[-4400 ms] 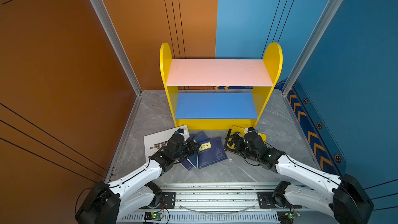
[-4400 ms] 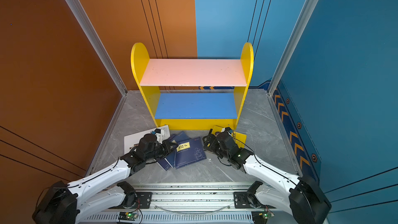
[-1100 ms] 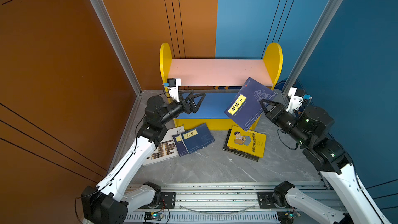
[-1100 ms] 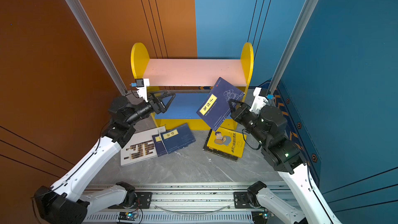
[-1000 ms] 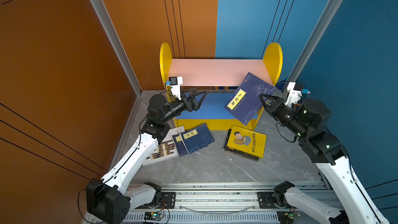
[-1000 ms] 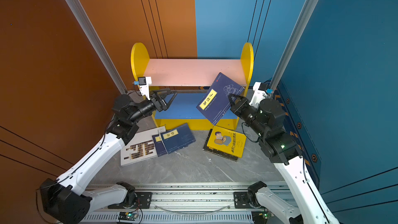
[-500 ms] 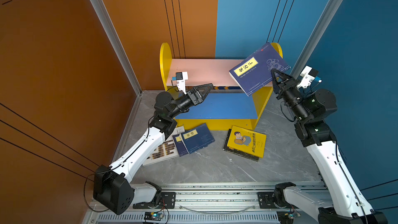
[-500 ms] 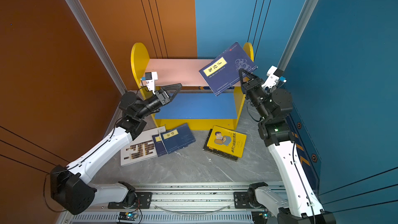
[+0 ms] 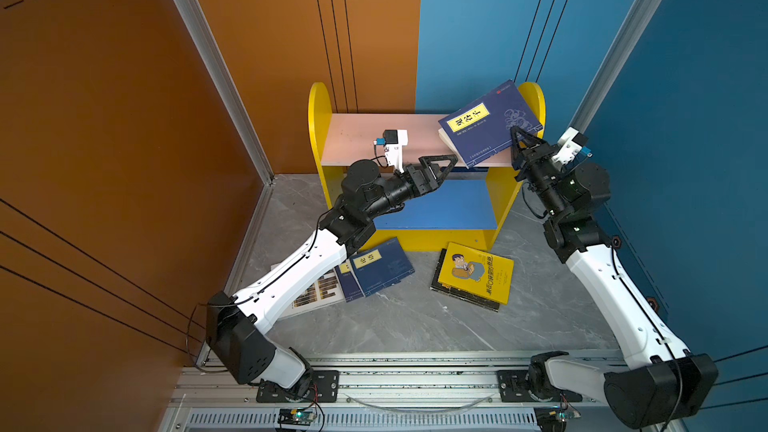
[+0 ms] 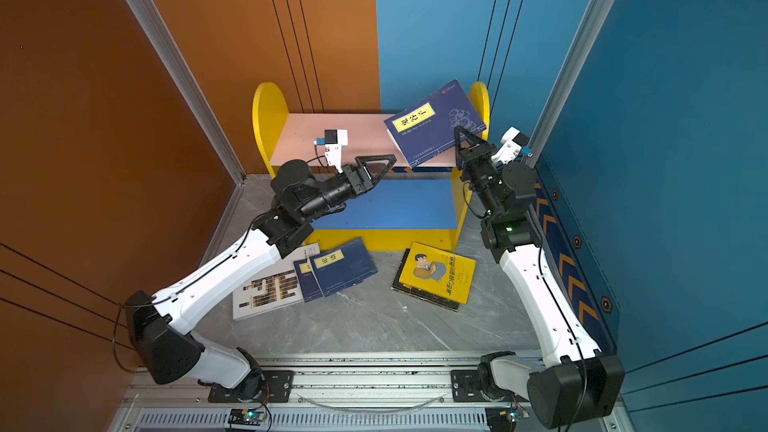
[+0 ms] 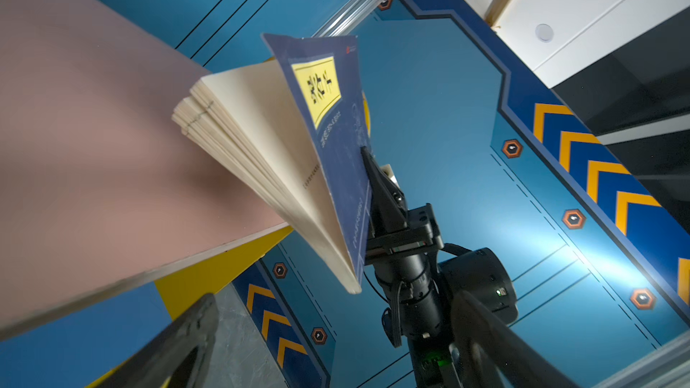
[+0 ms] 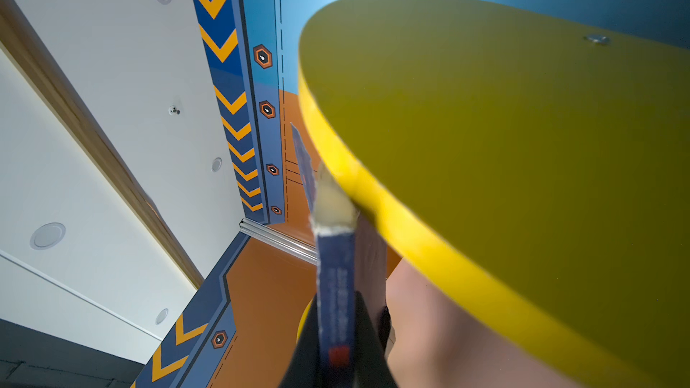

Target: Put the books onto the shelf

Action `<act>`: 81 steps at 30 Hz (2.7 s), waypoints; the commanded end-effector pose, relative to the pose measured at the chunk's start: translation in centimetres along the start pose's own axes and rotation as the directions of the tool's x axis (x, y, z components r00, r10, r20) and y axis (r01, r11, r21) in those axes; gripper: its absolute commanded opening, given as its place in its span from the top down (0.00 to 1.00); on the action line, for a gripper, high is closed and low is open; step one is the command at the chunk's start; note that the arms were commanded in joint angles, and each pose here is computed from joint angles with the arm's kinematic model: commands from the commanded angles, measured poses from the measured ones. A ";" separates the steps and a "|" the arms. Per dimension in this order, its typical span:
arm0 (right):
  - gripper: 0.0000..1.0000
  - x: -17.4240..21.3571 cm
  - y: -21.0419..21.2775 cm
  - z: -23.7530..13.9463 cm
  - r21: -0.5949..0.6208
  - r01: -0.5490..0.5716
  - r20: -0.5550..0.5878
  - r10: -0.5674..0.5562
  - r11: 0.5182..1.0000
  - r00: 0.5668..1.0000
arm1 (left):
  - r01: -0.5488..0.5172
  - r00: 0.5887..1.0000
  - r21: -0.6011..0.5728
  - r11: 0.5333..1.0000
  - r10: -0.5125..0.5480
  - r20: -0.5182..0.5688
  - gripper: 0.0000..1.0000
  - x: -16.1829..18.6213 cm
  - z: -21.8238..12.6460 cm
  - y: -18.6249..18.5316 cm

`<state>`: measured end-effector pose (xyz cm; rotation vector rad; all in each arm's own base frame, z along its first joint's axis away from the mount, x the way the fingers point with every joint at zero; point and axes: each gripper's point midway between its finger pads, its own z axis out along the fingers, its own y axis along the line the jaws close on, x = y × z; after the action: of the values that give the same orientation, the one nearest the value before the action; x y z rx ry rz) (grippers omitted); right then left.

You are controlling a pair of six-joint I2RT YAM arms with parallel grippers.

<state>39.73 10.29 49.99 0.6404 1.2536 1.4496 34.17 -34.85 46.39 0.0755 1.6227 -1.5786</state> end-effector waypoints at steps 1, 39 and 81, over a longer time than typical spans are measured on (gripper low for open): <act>1.00 -0.5 3.3 -0.2 -0.108 -0.002 0.020 0.004 0.994 1.000 | 0.034 0.999 -0.027 0.999 -0.033 0.027 0.03 -0.6 1.3 0.1; 0.62 8.6 -3.1 -6.4 0.126 0.115 -0.094 -0.104 0.985 0.990 | 0.088 0.995 0.113 0.990 -0.082 -0.061 1.00 3.1 -2.1 -1.9; 0.00 3.1 -19.6 -12.2 0.438 0.618 -0.344 -0.513 0.653 0.786 | 0.115 0.913 -0.264 0.958 -0.206 -0.352 1.00 10.7 1.8 17.9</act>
<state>33.86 5.64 24.48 0.4894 1.9058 0.5697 38.02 -36.98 24.17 0.0435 2.2263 -1.4743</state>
